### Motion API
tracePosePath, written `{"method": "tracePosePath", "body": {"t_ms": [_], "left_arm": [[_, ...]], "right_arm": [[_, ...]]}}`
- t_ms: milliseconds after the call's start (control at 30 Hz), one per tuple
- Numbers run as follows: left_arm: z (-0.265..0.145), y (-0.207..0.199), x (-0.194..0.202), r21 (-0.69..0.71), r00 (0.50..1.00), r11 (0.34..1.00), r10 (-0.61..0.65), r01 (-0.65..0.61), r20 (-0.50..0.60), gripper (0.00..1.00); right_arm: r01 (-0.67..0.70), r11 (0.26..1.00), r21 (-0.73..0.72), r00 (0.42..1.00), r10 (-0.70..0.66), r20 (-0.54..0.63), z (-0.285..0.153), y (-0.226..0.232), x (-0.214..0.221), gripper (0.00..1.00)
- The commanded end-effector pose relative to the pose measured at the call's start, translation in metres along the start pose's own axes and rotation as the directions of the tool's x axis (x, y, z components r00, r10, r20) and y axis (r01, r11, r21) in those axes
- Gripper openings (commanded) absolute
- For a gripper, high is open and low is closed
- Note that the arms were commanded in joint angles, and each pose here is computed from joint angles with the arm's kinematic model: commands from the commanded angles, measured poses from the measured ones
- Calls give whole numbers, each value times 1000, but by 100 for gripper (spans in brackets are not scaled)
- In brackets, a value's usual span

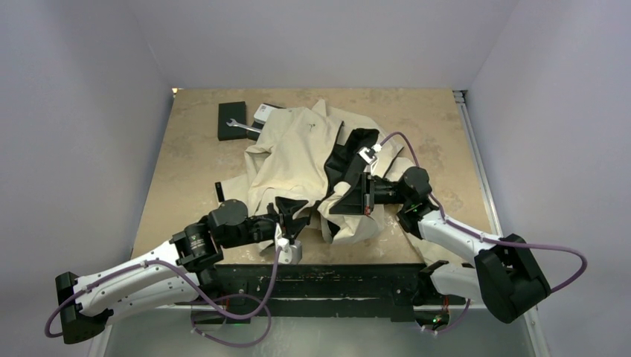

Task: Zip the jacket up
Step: Zip the zipper on the jacket.

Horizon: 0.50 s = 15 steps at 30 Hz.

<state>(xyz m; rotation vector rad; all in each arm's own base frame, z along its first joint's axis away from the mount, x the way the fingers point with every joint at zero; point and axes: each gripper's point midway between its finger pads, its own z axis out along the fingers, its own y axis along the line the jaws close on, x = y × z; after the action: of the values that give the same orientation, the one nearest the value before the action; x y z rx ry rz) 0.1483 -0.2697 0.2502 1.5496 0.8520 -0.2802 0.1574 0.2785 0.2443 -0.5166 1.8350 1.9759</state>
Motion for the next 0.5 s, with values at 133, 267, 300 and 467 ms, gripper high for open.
{"method": "tracePosePath", "body": {"t_ms": [133,267,300,467], "left_arm": [[0,29,-23,-84,997,995,-48,53,60,45],[-1,45,-36,-124,992,988,-77,90,100,44],[-1,52,-42,-147,990,985,-73,91,122,43],[-4,69,-56,-187,983,976,-78,109,164,43]], "right_arm": [[54,998,-22,998,-54,23,0,9,-4,0],[57,998,-22,998,-57,19,-1,10,-3,0],[58,998,-20,998,-57,19,-1,10,-3,0],[64,998,-19,998,-64,16,-2,12,-2,0]]}}
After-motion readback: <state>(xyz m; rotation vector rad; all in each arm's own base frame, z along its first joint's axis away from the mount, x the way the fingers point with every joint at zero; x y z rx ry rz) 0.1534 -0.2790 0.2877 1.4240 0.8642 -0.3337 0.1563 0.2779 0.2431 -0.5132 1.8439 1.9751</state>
